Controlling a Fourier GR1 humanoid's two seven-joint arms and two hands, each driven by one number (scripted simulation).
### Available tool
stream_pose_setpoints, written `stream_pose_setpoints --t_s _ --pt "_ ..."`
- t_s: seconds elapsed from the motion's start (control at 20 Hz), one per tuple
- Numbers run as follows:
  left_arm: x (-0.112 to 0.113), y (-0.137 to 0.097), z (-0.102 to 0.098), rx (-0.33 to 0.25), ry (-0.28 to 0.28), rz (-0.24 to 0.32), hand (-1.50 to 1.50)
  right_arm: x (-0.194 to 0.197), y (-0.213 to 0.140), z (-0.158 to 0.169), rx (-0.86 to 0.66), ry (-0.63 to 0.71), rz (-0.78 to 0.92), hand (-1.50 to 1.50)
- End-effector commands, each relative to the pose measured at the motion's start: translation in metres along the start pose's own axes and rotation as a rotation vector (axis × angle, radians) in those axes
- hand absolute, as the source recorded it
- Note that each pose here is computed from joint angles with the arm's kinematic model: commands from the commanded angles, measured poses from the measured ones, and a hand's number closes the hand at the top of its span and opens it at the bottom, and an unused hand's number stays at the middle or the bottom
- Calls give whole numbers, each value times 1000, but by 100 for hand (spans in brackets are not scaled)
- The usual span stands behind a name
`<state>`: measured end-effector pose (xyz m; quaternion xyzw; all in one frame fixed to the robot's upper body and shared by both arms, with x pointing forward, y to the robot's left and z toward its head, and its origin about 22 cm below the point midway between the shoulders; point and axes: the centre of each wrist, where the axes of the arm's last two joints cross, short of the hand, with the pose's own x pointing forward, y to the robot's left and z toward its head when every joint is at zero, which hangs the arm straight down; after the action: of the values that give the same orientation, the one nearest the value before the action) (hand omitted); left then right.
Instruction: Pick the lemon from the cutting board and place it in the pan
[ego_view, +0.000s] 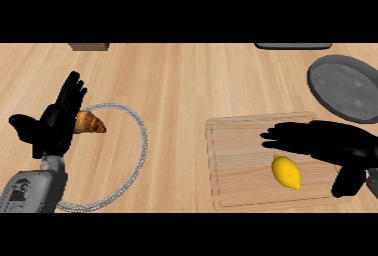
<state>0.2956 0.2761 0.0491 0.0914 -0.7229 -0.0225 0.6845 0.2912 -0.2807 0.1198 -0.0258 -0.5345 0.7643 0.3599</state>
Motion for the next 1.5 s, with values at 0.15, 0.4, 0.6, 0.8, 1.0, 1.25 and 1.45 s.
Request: stream_pose_setpoints --t_s 0.15,0.4,0.6,0.8,1.0,1.25,1.45 --pt "-5 -8 -1 4 -7 -14 0 12 7 -20 94 52 132 -150" --pt "-2 -4 1 4 17 2 0 7 17 -21 120 90 161 -150" --pt "-2 -5 -4 1 -6 0 0 22 12 -48 146 75 132 -150" --pt "-9 3 4 -18 7 -4 0 5 23 -50 144 77 156 -150" --pt "2 9 -19 -3 6 0 0 9 36 -59 179 115 200 -150" --pt "-2 -11 -6 -2 19 12 0 -14 63 -63 212 115 179 -150" --pt "7 -6 -12 -3 2 9 0 -17 56 -73 246 118 185 -150"
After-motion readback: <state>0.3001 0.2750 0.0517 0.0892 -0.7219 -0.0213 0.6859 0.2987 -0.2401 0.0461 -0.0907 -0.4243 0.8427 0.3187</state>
